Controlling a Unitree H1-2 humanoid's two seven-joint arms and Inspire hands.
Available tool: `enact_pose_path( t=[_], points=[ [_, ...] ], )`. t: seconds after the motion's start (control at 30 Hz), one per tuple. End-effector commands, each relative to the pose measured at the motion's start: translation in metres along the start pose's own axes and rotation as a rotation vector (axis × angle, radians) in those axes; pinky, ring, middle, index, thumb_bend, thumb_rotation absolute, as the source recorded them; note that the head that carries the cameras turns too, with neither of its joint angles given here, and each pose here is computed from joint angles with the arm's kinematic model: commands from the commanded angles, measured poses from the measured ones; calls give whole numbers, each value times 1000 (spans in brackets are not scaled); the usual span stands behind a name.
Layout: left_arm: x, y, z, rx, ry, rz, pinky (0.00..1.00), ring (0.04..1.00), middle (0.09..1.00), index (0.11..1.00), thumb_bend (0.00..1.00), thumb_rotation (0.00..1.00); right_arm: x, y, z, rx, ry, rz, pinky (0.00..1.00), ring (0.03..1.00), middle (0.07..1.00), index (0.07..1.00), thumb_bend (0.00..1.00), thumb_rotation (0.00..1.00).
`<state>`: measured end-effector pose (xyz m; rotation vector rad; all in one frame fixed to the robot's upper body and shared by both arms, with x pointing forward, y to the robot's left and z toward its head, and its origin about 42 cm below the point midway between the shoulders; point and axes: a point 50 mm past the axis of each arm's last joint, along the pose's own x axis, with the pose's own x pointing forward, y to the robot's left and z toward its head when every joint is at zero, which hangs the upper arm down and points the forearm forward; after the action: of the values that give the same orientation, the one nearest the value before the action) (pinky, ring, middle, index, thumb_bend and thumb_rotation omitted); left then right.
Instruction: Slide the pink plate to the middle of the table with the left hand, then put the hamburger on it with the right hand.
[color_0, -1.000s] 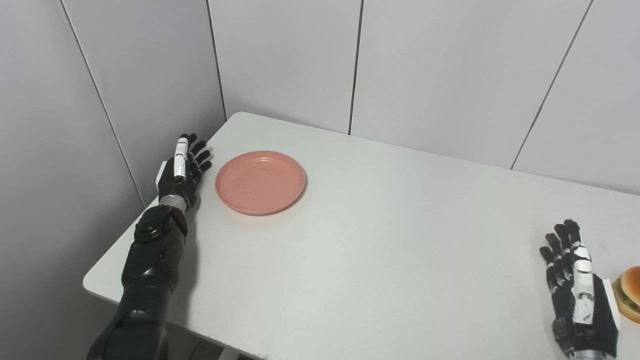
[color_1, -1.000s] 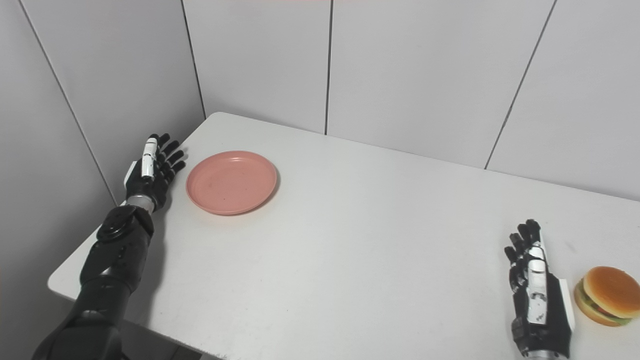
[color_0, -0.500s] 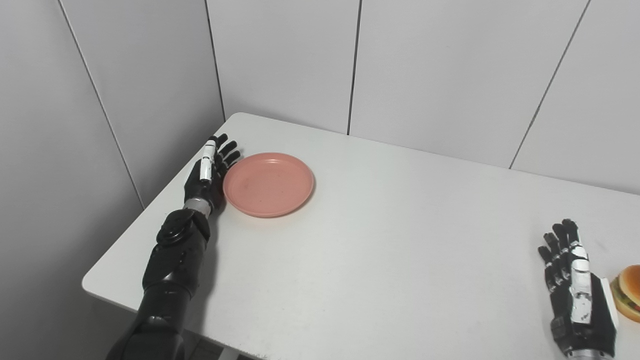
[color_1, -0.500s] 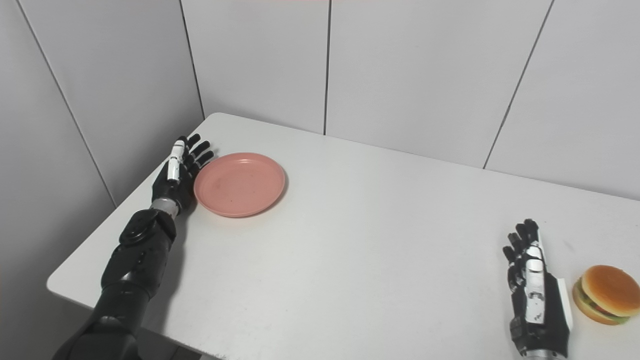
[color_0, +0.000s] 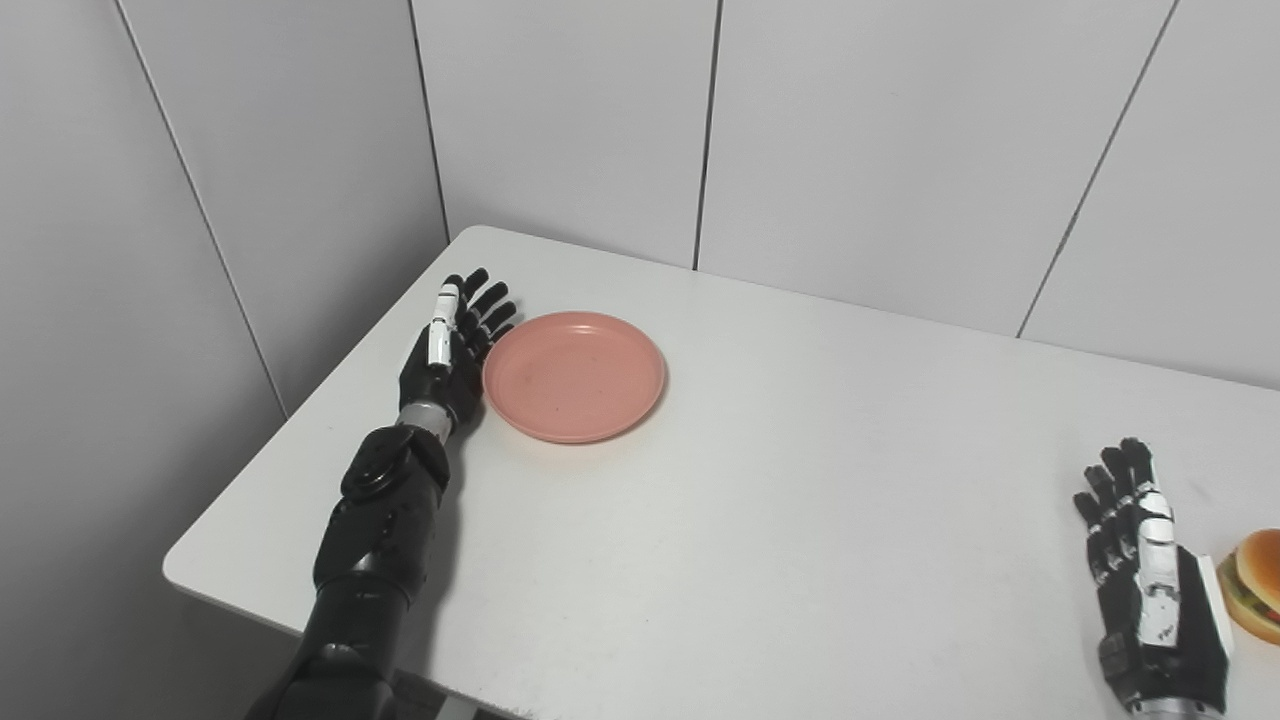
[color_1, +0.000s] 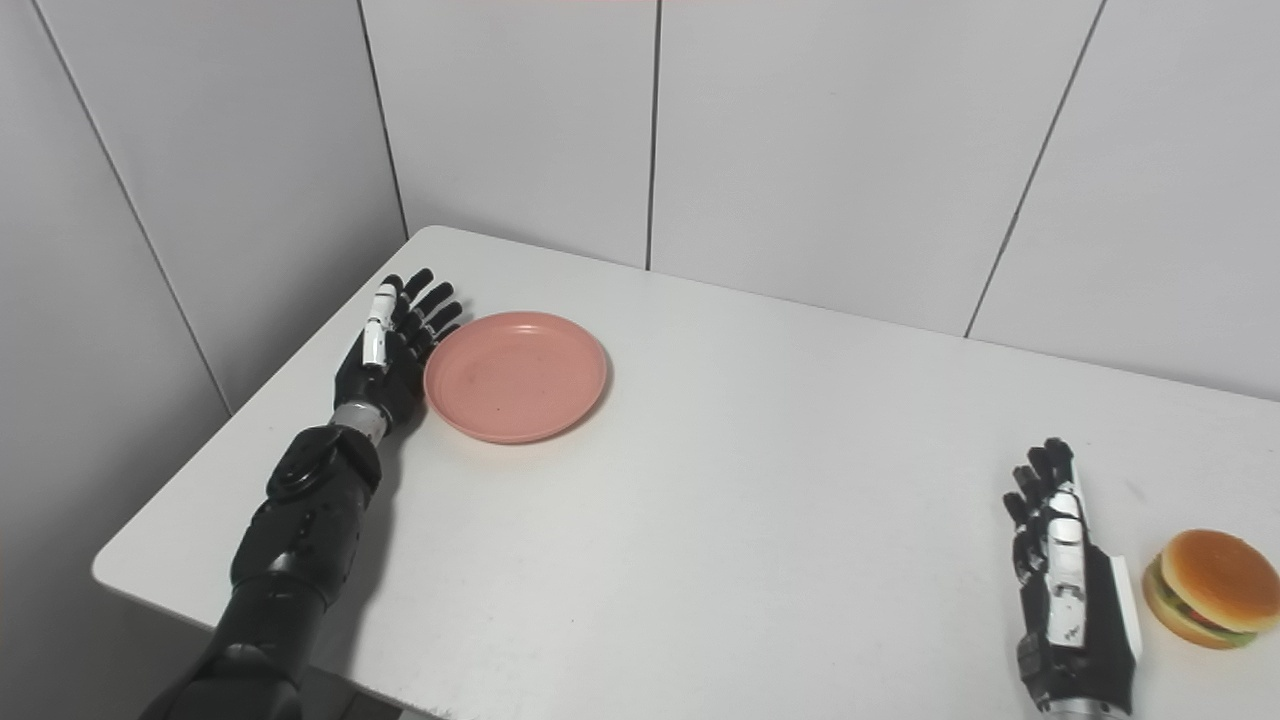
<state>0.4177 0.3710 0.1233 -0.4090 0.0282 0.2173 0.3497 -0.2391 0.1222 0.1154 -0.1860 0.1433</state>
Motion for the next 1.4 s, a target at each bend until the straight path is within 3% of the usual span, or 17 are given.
enact_pose_path(
  t=[0.0, 0.6, 1.0, 1.37],
  points=[
    [-3, -9, -17, -15, 78, -7, 918, 894, 895, 899, 354, 1000, -17, 7, -20, 31, 67, -15, 1000, 994, 986, 994, 233, 1000],
    [-17, -61, -33, -29, 93, -127, 915, 899, 900, 890, 362, 1000, -16, 15, -18, 42, 73, -19, 1000, 997, 989, 997, 275, 1000],
    [-36, -103, -58, -9, 148, -232, 896, 888, 896, 887, 360, 1000, -15, 21, -14, 39, 82, -28, 1000, 998, 991, 993, 268, 1000],
    [-57, -136, -68, 9, 191, -329, 895, 896, 903, 890, 370, 1000, -14, 27, -13, 41, 89, -27, 1000, 1000, 994, 995, 273, 1000]
  ],
)
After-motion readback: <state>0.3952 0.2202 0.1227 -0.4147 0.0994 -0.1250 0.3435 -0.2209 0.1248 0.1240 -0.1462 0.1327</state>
